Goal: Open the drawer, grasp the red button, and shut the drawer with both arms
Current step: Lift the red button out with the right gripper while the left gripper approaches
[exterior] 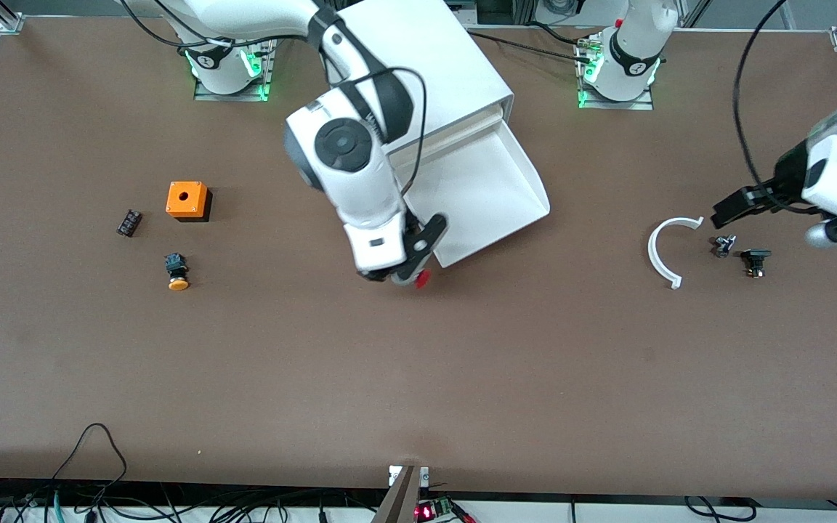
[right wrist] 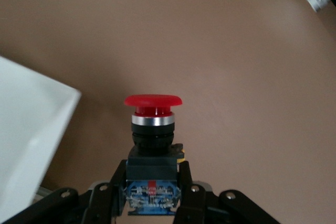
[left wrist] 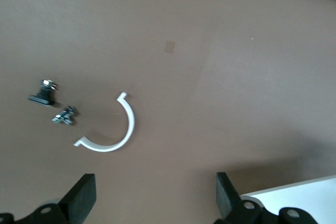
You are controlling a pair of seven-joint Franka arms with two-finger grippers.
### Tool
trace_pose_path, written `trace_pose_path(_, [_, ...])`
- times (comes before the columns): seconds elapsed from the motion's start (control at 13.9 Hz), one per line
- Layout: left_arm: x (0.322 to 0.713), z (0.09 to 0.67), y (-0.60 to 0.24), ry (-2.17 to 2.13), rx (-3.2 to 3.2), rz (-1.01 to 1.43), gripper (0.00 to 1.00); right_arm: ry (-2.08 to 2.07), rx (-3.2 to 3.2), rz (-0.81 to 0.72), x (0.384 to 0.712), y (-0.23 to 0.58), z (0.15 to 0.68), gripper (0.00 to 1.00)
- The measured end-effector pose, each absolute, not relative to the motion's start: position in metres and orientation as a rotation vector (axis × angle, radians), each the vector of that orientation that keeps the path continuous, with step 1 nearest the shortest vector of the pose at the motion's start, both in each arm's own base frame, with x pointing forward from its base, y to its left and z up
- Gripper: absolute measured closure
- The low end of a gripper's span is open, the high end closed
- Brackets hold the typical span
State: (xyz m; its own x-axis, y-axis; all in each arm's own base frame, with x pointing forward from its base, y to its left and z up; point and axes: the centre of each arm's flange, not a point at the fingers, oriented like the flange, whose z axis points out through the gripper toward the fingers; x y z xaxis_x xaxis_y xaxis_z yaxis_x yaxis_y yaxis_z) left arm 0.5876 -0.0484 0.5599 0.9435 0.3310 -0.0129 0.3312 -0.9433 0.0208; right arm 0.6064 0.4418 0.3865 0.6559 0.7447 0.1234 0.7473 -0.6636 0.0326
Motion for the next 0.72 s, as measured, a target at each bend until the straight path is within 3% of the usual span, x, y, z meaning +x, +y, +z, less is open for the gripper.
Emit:
trace_pose_path(0.36, [0.6,0.498,-0.12,0.71,3.011,0.018,0.0,-0.67,-3.107,0.045,0.613,0.346,0.34,0.59])
trace_pose_path(0.72, [0.6,0.411,-0.18,0.891,2.91,0.083,0.0,-0.258,-3.205,0.287,0.599,0.268,0.273,0.59])
